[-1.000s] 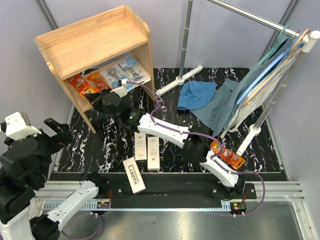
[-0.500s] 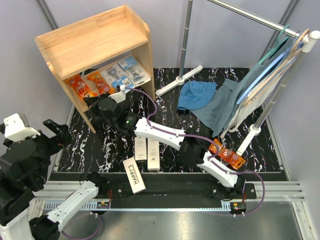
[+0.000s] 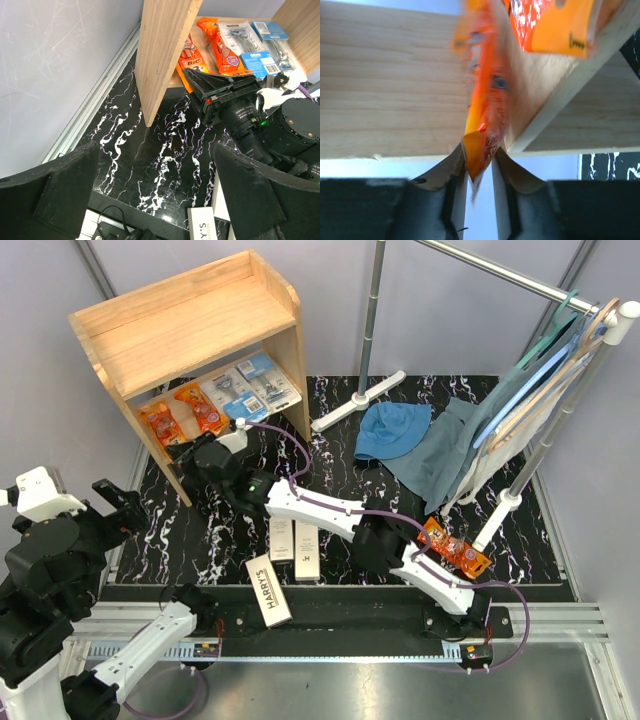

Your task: Place and organize the shaving razors onto the shelf

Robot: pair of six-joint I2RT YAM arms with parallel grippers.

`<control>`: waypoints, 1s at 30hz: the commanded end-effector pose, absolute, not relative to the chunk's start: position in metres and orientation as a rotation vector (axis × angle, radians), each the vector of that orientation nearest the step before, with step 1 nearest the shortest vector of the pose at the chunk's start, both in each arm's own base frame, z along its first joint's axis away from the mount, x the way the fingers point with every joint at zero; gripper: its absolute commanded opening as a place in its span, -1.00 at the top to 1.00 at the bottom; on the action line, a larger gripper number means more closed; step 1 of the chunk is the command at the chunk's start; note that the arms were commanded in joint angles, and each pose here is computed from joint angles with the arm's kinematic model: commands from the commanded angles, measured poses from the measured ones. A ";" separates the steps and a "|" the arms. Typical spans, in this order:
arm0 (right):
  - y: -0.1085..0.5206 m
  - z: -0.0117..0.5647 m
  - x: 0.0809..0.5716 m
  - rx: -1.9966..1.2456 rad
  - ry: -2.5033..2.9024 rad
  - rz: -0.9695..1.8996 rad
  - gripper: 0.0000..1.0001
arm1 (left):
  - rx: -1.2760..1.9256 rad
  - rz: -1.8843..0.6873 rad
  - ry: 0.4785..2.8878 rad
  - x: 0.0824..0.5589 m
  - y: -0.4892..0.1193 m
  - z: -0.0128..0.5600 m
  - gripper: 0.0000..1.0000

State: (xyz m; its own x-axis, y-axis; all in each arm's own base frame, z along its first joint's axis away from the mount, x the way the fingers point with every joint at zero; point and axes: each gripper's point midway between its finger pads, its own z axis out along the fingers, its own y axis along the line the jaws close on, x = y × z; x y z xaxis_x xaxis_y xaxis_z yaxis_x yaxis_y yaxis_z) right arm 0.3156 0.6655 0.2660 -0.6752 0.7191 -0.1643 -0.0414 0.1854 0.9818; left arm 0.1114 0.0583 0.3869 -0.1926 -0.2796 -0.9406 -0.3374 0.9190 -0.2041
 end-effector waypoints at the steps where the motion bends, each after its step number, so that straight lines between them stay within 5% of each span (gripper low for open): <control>1: 0.674 0.275 0.300 0.610 1.849 1.614 0.31 | -0.430 0.086 1.807 0.107 0.061 0.382 -0.98; 14: 0.665 0.270 0.294 0.578 1.908 1.562 -0.22 | -0.428 0.084 1.824 0.108 0.059 0.376 -0.98; 24: 0.650 0.297 0.290 0.508 1.855 1.561 -0.26 | -0.430 0.083 1.836 0.109 0.058 0.369 -0.98; 30: 0.638 0.305 0.291 0.521 1.824 1.557 -0.13 | -0.428 0.080 1.850 0.111 0.055 0.364 -0.98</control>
